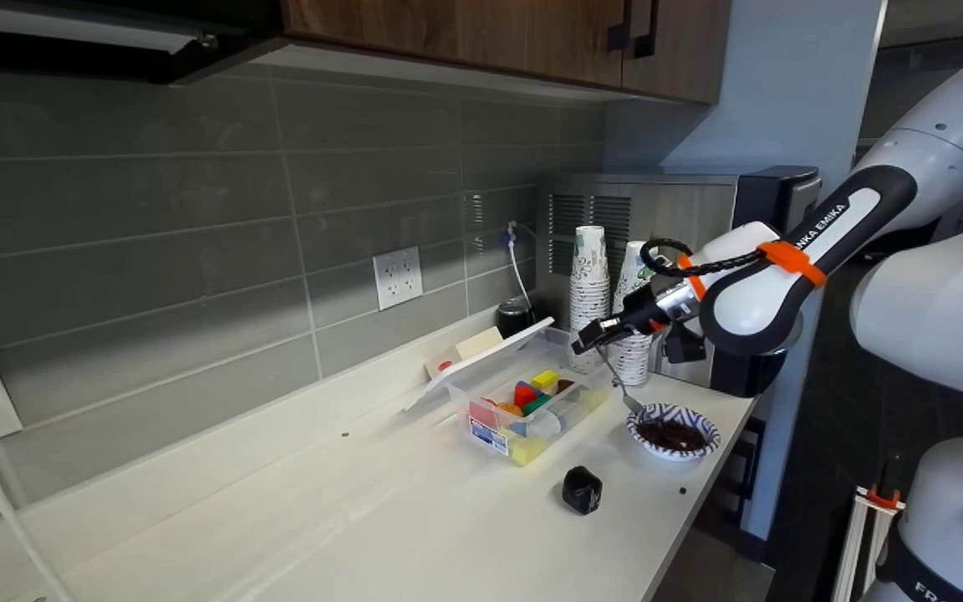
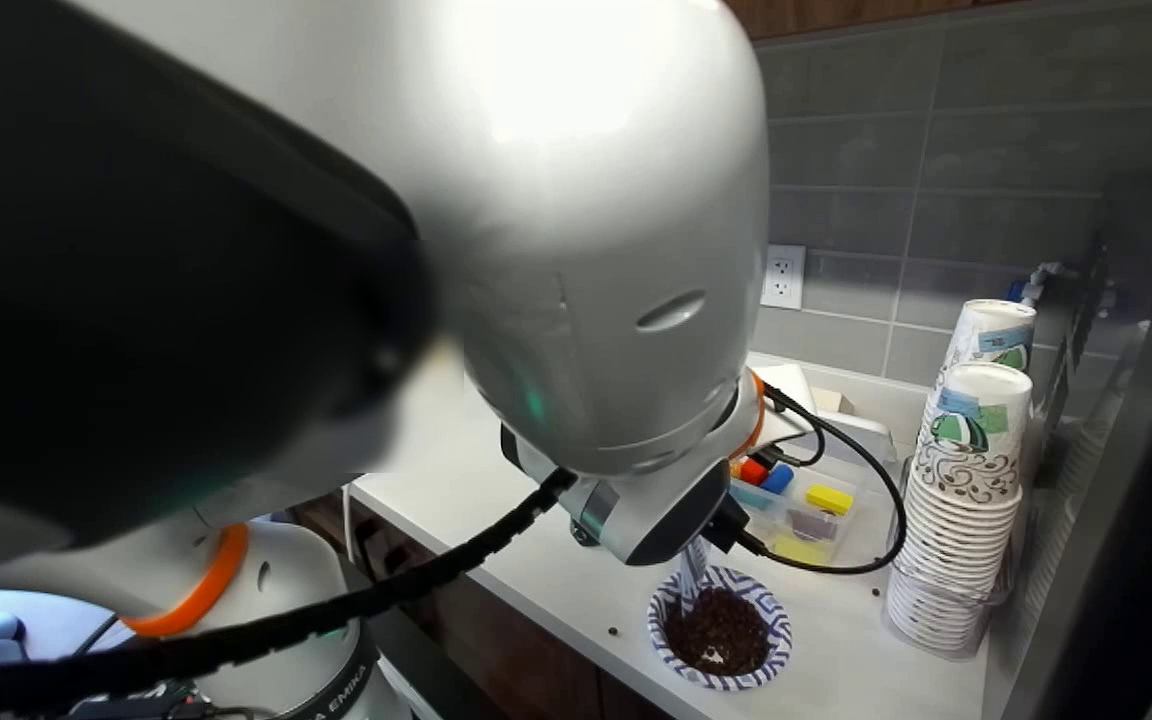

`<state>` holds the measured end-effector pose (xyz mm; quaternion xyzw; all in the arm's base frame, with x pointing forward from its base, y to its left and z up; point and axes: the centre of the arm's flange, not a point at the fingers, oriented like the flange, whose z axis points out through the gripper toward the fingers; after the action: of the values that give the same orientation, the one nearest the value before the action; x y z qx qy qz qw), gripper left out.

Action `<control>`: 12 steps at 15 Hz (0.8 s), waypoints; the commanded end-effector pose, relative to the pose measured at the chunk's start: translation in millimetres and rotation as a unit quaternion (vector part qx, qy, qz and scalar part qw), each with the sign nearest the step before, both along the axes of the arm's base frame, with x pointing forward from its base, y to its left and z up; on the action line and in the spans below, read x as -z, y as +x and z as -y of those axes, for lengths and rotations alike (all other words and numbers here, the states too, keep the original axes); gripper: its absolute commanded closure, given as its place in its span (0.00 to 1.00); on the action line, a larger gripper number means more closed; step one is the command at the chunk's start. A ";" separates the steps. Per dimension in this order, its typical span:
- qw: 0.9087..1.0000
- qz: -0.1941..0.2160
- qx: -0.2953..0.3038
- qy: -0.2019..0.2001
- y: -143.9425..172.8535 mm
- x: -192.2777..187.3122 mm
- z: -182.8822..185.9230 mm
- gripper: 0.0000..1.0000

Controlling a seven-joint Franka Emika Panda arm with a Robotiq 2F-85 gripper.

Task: Use the spatula to stir the contents in the bowl

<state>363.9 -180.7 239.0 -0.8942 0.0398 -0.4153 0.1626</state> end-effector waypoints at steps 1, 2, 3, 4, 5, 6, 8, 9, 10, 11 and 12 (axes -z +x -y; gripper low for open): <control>0.999 0.036 0.008 -0.018 -17.5 -8.3 -12.9 0.99; 0.998 0.049 0.012 -0.025 -17.7 -7.2 -10.5 0.99; 0.997 0.062 0.016 -0.031 -18.0 -7.8 -7.1 0.99; 0.996 0.073 0.020 -0.037 -18.5 -6.3 -3.4 0.99; 0.995 0.083 0.024 -0.043 -19.6 -5.1 -0.2 0.99; 0.994 0.091 0.028 -0.051 -21.2 -3.9 3.3 0.99; 0.992 0.106 0.036 -0.063 -25.8 -1.0 9.4 0.99; 0.990 0.112 0.040 -0.069 -28.0 0.5 12.3 0.99; 0.989 0.116 0.044 -0.074 -30.5 2.2 15.0 0.99; 0.988 0.120 0.048 -0.079 -32.8 3.3 17.6 0.99; 0.988 0.122 0.050 -0.084 -35.1 3.9 19.9 0.99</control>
<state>338.7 -208.8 234.5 -0.8469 0.0436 -0.5211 0.0962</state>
